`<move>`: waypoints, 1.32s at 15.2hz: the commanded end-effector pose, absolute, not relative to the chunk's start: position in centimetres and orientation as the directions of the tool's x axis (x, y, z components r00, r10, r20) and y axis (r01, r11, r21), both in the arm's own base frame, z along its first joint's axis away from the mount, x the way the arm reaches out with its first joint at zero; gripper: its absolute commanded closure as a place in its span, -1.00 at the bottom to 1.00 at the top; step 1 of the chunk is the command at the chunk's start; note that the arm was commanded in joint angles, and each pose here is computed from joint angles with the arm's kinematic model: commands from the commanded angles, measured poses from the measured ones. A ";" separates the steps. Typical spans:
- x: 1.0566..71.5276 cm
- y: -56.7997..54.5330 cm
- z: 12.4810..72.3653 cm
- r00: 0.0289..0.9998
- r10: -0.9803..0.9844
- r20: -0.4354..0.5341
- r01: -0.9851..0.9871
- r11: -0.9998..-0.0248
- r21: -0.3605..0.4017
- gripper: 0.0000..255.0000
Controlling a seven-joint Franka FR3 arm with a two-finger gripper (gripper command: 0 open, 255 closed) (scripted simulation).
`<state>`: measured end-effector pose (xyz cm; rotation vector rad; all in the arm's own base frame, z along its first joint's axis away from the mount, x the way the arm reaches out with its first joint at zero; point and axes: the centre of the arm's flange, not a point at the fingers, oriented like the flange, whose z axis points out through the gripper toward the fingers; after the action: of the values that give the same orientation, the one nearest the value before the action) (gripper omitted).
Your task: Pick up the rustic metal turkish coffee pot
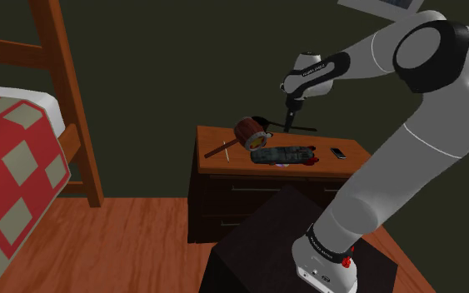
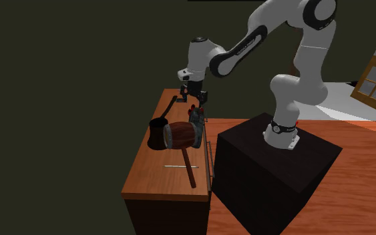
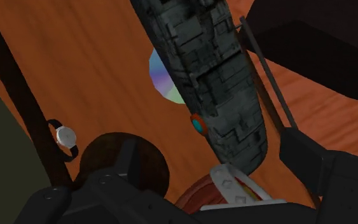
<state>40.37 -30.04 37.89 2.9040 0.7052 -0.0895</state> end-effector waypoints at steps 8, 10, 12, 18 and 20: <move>46.9 -38.3 33.7 0.801 0.589 -0.105 0.598 -0.785 0.160 -1.00; 48.5 -40.0 32.7 0.780 0.617 -0.108 0.626 -0.762 0.165 -1.00; 50.2 -41.6 31.8 0.757 0.644 -0.111 0.653 -0.738 0.171 -1.00; 51.2 -42.5 29.1 0.743 0.660 -0.113 0.668 -0.723 0.174 -1.00; 51.2 -42.5 28.1 0.743 0.660 -0.113 0.668 -0.723 0.174 -1.00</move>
<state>51.08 -42.54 28.59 2.7405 1.0564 -0.0642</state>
